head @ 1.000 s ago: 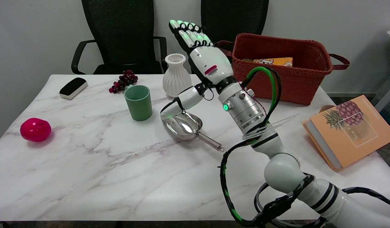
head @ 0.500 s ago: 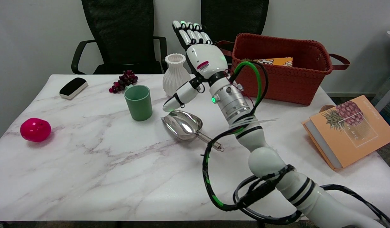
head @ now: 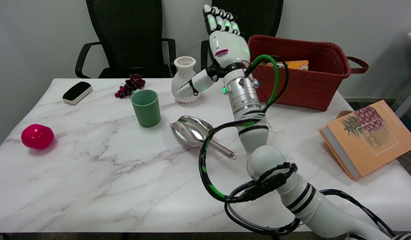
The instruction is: Pick up the stainless steel scoop.
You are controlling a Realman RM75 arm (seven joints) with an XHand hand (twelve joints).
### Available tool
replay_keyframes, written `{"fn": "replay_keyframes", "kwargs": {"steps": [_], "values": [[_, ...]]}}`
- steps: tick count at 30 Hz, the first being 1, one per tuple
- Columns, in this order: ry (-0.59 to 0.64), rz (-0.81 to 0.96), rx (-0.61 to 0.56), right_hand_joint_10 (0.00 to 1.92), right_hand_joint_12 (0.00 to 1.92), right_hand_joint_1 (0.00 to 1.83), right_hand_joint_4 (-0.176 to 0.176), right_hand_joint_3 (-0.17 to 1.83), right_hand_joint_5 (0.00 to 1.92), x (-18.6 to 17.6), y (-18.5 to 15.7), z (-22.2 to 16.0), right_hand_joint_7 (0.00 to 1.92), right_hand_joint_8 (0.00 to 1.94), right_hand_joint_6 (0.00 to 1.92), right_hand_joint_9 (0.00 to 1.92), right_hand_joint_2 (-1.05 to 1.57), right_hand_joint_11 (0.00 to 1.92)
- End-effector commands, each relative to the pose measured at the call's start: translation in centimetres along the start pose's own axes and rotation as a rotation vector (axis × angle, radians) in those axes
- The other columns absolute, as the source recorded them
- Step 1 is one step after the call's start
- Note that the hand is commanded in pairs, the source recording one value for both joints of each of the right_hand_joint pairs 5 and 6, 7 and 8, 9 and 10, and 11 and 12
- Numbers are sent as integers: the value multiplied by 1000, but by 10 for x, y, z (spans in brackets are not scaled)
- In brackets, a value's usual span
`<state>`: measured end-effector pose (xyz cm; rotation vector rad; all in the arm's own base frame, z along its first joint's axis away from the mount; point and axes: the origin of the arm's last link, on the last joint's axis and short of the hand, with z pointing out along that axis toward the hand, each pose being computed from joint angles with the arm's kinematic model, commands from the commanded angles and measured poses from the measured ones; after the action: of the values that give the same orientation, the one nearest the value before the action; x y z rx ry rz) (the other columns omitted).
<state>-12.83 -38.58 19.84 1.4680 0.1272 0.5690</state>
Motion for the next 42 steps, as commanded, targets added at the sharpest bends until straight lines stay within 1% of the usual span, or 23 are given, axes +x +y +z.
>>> {"fn": "replay_keyframes", "kwargs": {"steps": [1,2,7,9,12,16,18,22,25,27,31,35,39,42], "values": [[2,-10,-367,0,24,1063,0,328,0,63,1,0,0,0,0,0,-81,24],[-6,4,-381,0,20,1076,0,374,0,63,0,0,0,0,0,0,-102,20],[-48,21,-443,0,41,1109,0,393,22,56,-4,-3,0,0,22,0,-123,41],[-28,-26,-451,0,57,1121,0,395,34,55,-4,-7,0,0,34,0,-123,57],[14,-98,-435,0,107,1152,0,469,57,55,-8,-12,0,0,57,0,-129,107],[32,-107,-448,0,159,1176,0,485,58,56,-14,-16,5,5,58,0,-107,159],[32,-103,-455,0,168,1178,0,550,56,56,-19,-17,9,9,56,0,-103,168],[-32,-122,-466,0,177,1180,0,599,52,50,-30,-19,10,10,52,0,-101,177],[-75,-142,-497,0,144,1182,0,653,48,48,-30,-22,11,11,48,0,-136,144],[-83,-133,-520,0,119,1183,0,680,46,49,-30,-24,10,10,46,0,-174,119],[-99,-82,-575,0,7,1181,0,750,41,53,-32,-32,8,8,41,0,-279,7],[-119,-53,-610,0,0,1181,0,851,39,54,-33,-43,7,7,39,0,-384,0],[-148,-40,-627,0,0,1182,0,891,38,50,-32,-51,6,6,38,0,-420,0],[-191,-13,-626,0,0,1182,0,911,38,42,-32,-55,6,6,38,0,-453,0]]}}
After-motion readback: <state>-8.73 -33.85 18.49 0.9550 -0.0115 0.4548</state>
